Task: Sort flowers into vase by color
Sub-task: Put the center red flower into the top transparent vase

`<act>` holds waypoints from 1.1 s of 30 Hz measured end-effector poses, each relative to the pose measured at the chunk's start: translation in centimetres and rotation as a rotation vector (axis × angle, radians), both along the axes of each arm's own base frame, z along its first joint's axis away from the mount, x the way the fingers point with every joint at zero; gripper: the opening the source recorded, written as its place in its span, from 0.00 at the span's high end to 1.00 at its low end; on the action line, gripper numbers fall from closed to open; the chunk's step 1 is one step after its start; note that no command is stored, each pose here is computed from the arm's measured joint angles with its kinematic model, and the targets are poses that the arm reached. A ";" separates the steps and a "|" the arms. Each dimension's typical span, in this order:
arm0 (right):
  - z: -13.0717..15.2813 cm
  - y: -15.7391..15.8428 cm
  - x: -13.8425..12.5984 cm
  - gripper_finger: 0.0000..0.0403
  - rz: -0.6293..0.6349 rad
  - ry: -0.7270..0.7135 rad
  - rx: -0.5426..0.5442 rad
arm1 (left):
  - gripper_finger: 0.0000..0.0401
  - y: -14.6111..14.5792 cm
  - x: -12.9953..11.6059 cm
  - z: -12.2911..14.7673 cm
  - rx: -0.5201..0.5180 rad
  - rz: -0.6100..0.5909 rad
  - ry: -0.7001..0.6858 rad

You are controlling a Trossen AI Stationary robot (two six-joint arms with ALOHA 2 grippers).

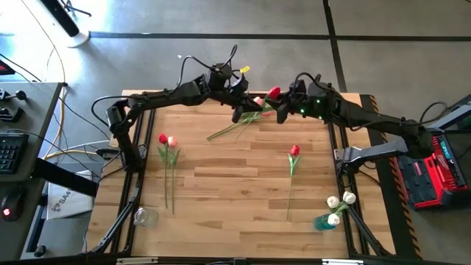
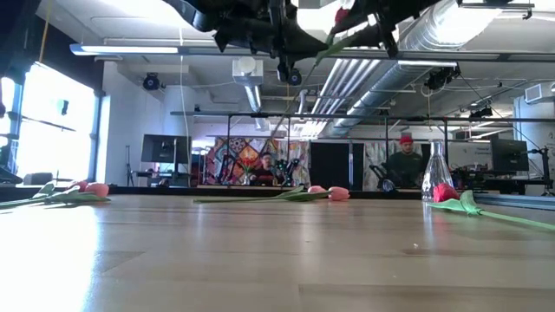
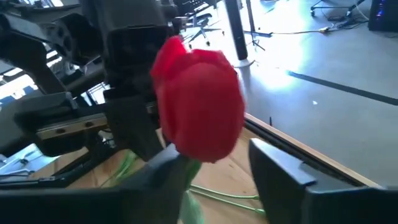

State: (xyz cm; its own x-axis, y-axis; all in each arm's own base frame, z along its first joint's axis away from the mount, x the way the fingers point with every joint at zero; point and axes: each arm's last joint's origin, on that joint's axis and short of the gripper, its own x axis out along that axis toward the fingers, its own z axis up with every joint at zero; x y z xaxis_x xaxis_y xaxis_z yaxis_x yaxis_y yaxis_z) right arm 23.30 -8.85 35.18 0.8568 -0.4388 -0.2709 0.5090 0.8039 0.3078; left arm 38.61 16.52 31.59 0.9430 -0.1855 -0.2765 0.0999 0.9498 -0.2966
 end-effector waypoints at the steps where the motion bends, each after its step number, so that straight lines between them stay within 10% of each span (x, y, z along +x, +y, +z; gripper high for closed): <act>1: 0.0 0.0 0.0 0.68 0.008 -0.004 0.000 | 1.00 0.0 0.0 0.0 0.000 -0.001 0.000; 8: 0.3 0.1 0.1 0.98 0.062 -0.017 -0.028 | 1.00 0.1 0.0 0.0 0.000 0.005 0.002; 16: 0.4 0.1 -0.1 0.99 0.024 -0.003 -0.051 | 0.92 0.1 0.0 -0.1 0.002 0.032 0.013; 33: 7.4 -0.4 -7.5 1.00 -0.512 0.357 -0.198 | 0.77 2.5 -2.3 -2.1 -0.058 0.118 0.233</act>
